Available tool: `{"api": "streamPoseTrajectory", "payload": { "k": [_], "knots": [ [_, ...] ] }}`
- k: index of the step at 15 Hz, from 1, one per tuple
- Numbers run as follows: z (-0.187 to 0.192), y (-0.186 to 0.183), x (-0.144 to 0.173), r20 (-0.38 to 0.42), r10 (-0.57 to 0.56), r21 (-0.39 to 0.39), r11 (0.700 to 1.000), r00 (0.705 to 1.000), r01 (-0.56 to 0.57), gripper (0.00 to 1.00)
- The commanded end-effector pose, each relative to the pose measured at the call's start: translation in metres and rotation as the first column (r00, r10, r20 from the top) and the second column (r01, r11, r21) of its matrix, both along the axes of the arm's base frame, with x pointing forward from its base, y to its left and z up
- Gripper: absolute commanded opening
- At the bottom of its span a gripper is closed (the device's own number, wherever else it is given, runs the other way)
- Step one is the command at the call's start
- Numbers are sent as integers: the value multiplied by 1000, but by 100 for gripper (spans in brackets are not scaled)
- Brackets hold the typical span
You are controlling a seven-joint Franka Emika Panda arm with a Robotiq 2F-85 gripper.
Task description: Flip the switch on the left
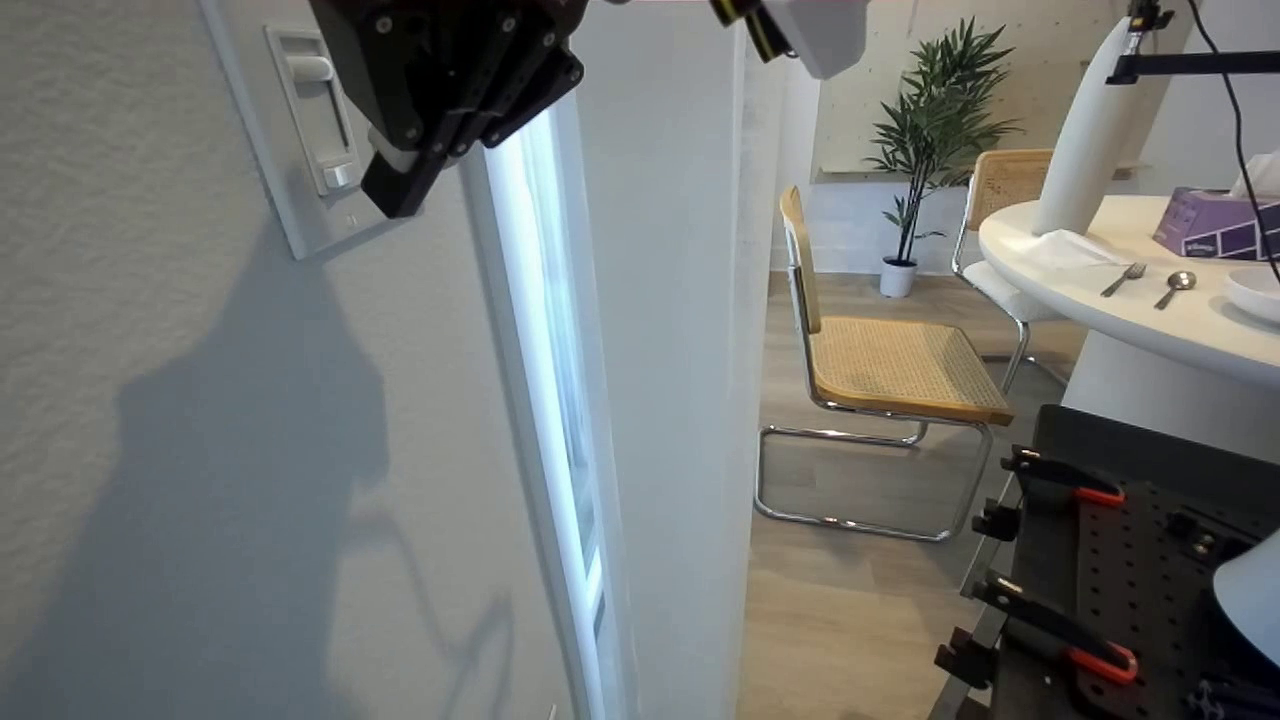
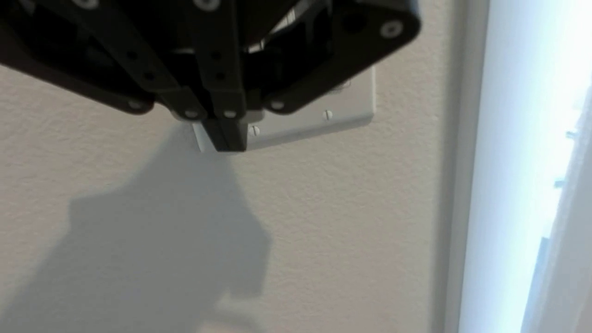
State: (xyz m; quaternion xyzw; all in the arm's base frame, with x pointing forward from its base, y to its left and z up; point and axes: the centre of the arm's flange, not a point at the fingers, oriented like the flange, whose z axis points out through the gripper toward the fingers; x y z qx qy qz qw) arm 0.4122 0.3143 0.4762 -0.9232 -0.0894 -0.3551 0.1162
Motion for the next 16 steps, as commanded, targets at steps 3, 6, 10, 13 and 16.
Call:
{"api": "streamPoseTrajectory", "payload": {
  "k": [3,6,10,13,16],
  "knots": [
    [1,20,15,33,-18,13,1000,999,18,0],
    [0,21,17,35,-27,10,1000,999,27,0],
    [-1,19,23,38,-38,8,999,999,38,0],
    [-3,22,28,35,-36,10,999,999,36,0],
    [-7,26,34,25,-31,7,999,999,31,0]
  ]
}}
